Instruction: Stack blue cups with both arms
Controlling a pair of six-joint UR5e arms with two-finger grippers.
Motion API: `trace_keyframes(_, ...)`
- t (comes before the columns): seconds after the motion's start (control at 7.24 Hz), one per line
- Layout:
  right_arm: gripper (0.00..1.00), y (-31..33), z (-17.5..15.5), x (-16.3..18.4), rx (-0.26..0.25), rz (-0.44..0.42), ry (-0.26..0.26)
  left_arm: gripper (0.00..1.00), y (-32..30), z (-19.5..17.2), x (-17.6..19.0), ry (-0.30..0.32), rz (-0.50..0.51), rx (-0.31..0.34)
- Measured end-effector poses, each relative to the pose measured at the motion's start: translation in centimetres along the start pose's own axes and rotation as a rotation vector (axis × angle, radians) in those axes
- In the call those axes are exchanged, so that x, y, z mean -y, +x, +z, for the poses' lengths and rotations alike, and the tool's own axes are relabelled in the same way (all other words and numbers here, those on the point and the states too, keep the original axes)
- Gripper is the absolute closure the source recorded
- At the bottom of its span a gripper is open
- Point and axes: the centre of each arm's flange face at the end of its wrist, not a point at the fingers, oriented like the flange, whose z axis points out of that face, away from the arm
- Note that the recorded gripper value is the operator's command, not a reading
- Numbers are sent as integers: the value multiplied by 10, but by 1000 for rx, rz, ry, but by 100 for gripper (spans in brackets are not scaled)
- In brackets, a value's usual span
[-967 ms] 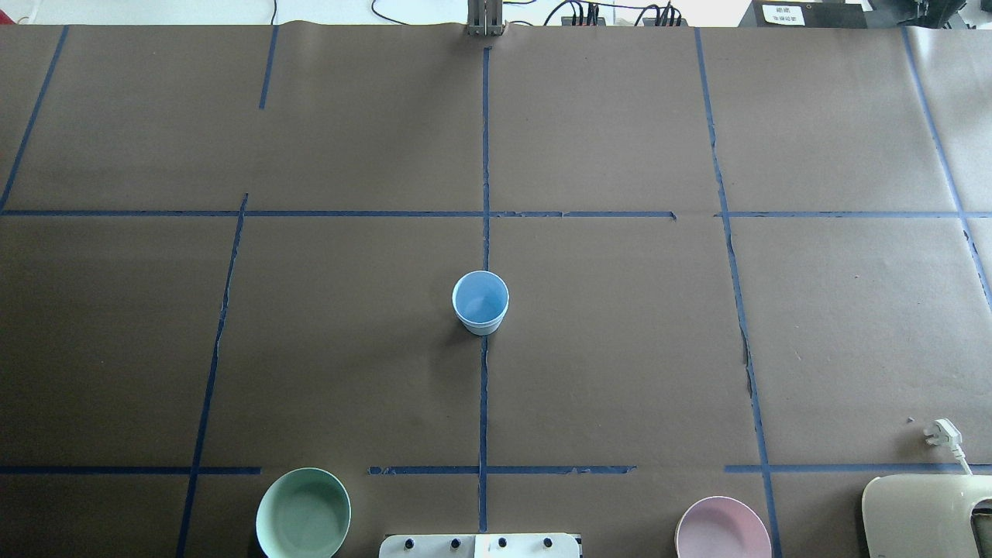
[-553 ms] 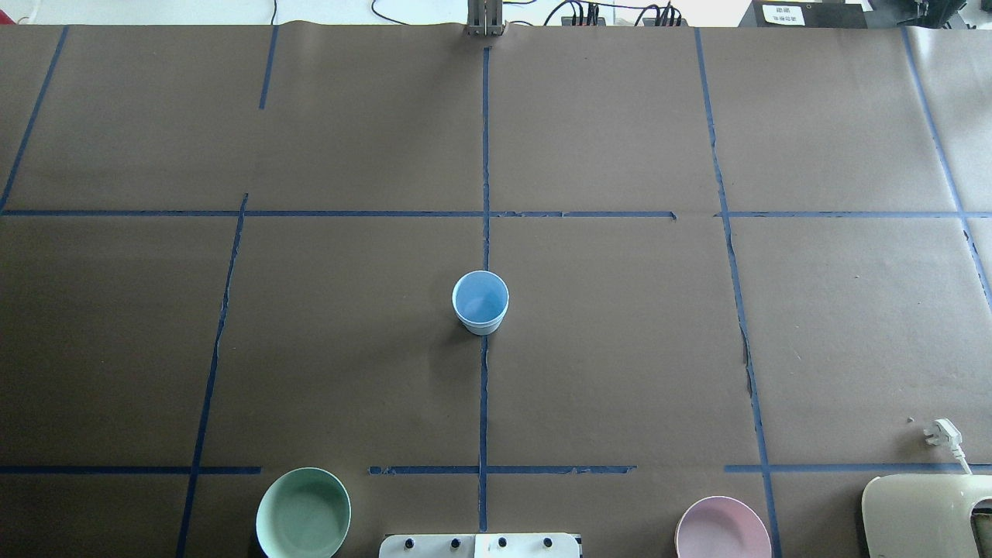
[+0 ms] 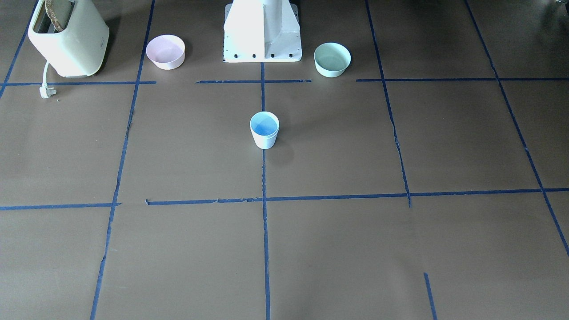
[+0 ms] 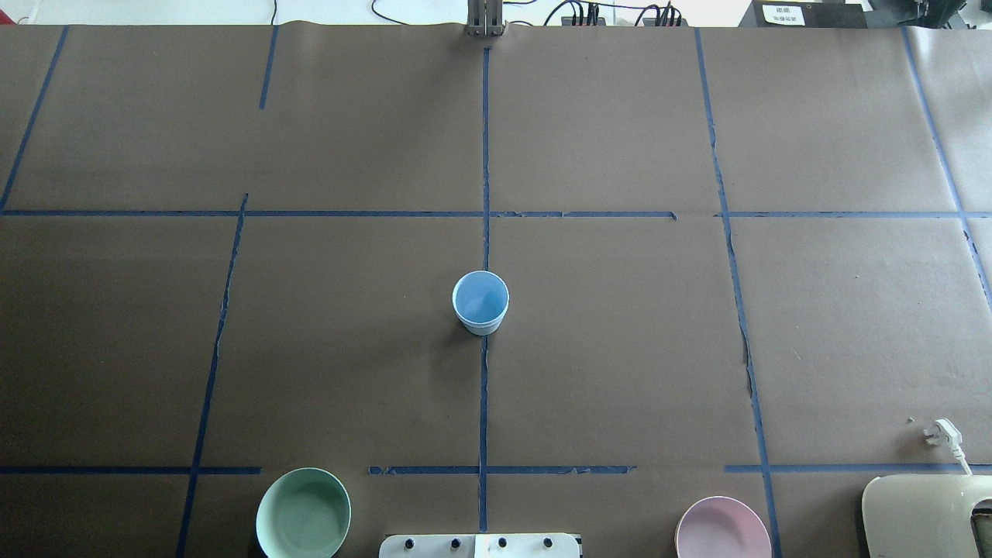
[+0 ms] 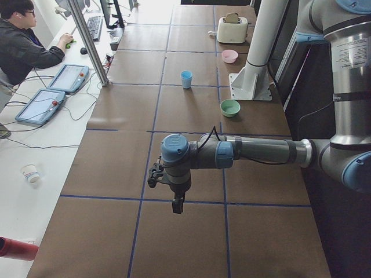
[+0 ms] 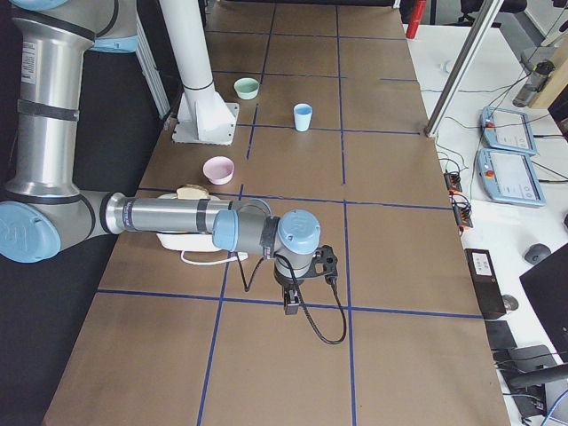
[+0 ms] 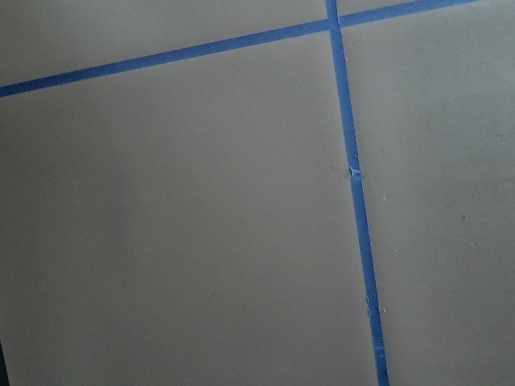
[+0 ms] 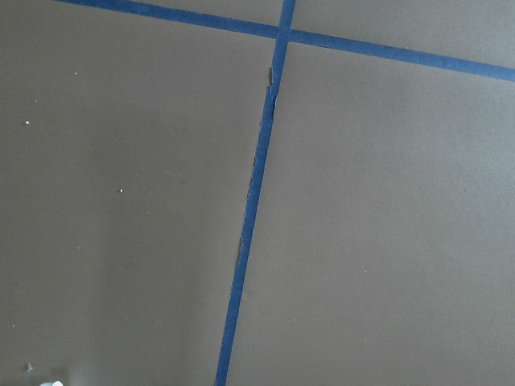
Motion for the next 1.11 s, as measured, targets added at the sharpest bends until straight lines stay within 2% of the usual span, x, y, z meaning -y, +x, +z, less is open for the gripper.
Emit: trace_keyframes(1.11,0,1,2,0,11,2,-2,0,-1,1,0,-6,-4,-2)
